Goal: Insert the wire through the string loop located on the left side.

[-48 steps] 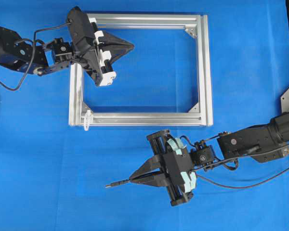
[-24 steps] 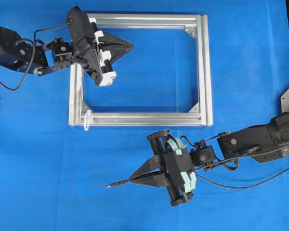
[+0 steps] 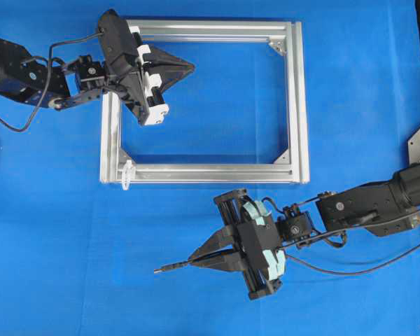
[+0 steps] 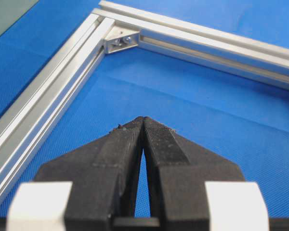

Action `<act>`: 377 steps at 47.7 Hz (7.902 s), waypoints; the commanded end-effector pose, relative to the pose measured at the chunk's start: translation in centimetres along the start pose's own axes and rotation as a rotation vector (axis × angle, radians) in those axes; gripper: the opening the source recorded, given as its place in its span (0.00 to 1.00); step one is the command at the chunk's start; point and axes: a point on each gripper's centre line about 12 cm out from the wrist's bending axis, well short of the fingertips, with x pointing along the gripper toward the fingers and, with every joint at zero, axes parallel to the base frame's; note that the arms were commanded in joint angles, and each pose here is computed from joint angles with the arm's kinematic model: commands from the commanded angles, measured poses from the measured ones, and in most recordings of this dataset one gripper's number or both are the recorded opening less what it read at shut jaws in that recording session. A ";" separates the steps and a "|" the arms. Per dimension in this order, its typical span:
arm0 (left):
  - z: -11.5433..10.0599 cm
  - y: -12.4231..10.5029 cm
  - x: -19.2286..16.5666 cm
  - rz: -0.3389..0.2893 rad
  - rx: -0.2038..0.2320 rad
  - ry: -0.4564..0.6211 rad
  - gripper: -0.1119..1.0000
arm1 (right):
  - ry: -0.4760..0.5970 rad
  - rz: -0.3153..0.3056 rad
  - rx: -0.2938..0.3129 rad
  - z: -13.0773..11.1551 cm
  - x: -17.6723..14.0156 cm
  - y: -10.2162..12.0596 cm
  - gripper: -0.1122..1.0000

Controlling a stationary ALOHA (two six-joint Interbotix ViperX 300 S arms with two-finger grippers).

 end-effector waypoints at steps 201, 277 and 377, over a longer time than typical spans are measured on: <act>2.1 -0.2 0.0 -0.010 -0.009 -0.061 0.10 | -0.021 -0.263 0.038 0.8 2.9 -13.0 0.12; -0.6 0.4 -11.0 -0.012 -0.006 -0.016 0.10 | 0.003 -0.275 0.037 1.3 6.6 -14.6 0.12; -3.2 -7.3 -20.2 -0.428 0.087 0.080 0.93 | -0.005 -0.276 0.042 1.5 6.6 -14.6 0.12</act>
